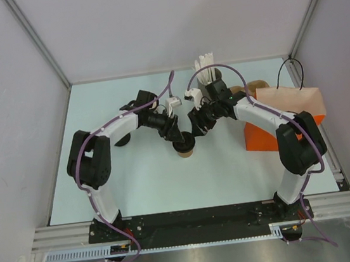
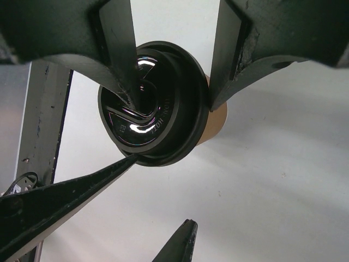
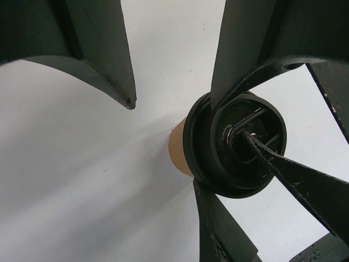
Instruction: Pack the takeout coffee
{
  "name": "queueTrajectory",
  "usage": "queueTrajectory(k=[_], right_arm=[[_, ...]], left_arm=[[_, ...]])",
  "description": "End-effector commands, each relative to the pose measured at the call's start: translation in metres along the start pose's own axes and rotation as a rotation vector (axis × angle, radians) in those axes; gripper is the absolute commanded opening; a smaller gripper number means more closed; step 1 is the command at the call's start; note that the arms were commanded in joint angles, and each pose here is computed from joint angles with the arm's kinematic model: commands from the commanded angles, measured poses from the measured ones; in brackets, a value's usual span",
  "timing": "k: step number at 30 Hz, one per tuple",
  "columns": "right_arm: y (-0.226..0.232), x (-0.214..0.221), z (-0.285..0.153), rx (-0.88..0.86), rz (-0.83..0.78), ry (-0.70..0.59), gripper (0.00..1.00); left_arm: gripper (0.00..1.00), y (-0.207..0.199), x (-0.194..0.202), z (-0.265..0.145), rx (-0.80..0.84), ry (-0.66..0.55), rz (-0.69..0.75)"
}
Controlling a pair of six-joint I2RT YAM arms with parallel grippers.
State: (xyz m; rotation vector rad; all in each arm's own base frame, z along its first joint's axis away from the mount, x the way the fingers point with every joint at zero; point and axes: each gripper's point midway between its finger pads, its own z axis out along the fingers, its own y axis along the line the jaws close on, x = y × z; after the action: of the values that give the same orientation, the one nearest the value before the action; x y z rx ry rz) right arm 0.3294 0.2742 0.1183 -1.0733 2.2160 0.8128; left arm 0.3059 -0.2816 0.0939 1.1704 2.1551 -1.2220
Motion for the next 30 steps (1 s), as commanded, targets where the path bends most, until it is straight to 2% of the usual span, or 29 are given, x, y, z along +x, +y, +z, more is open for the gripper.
queueTrajectory(k=[1,22,30], right_arm=[[-0.002,-0.004,0.002,-0.012,0.008,-0.022,0.61],[-0.008,0.005,0.009,-0.008,0.036,0.005,0.62],[-0.018,0.026,0.026,0.070,0.035,0.089,0.62]], left_arm=[[0.51,0.045,0.097,0.012,-0.179,0.292,-0.087],[0.49,0.048,0.098,0.013,-0.189,0.305,-0.105],[0.49,0.049,0.099,0.014,-0.187,0.308,-0.108]])
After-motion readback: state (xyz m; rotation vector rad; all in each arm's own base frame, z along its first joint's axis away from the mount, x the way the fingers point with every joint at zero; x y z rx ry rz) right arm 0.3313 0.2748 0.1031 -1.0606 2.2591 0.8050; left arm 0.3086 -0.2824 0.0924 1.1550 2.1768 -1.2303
